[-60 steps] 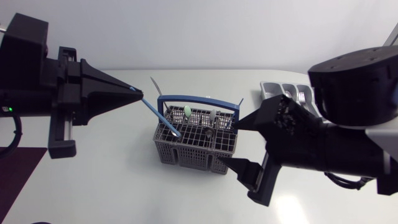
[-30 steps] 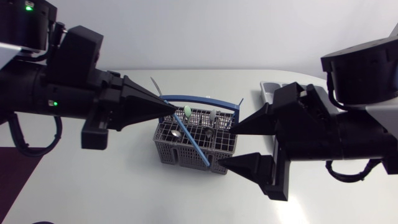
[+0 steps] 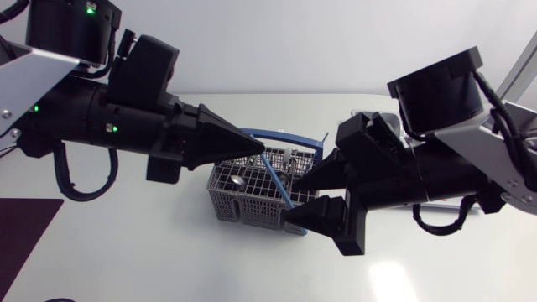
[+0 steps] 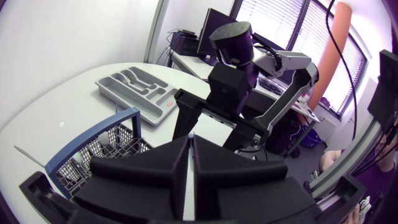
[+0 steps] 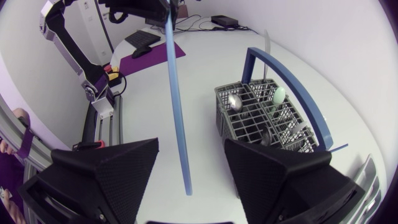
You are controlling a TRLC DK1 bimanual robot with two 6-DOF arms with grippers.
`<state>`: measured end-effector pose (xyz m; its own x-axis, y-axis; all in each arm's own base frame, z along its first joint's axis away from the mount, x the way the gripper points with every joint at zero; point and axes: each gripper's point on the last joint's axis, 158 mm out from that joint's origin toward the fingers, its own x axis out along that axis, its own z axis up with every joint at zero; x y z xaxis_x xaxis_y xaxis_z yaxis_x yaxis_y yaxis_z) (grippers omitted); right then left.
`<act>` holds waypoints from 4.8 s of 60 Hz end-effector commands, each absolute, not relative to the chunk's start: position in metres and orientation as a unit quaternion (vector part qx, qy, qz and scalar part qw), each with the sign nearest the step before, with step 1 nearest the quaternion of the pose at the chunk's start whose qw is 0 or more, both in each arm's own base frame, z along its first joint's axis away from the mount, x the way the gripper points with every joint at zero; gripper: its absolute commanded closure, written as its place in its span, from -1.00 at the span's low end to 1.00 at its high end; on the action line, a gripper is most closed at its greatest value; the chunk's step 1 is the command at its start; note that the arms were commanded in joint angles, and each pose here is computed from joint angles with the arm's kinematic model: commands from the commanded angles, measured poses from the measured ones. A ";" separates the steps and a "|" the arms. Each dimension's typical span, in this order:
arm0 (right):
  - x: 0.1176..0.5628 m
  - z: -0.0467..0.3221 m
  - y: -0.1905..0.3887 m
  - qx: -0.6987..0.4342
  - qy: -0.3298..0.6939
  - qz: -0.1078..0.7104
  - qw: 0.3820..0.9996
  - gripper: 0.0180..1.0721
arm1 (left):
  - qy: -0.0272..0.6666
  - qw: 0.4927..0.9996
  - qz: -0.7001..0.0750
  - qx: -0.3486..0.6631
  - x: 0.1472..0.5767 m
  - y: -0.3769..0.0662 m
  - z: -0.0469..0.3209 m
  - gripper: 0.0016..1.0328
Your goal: Unload the cutlery basket into the drawer organizer.
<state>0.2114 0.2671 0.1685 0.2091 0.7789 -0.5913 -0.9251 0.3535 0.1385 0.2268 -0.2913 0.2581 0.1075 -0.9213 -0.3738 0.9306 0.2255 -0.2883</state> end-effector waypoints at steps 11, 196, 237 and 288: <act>0.220 0.177 0.271 -0.108 0.290 0.561 0.767 0.16 | 0.237 0.742 -0.627 0.002 0.233 -0.298 0.270 0.86; 0.427 0.094 0.062 0.045 0.434 0.237 0.868 -0.52 | 0.190 0.843 -0.470 0.180 0.283 -0.271 0.243 -0.90; 0.403 0.106 0.172 0.004 0.383 0.404 0.831 0.16 | 0.195 0.838 -0.473 0.189 0.272 -0.269 0.237 -0.90; 0.406 0.110 0.177 -0.017 0.364 0.415 0.834 0.89 | 0.196 0.838 -0.473 0.190 0.271 -0.270 0.235 -0.90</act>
<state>0.4099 0.1790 0.1067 0.3815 0.6872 -0.6183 -0.6939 0.6548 0.2996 0.2772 -0.2699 0.2387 0.4837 -0.7163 -0.5029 0.8593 0.4977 0.1175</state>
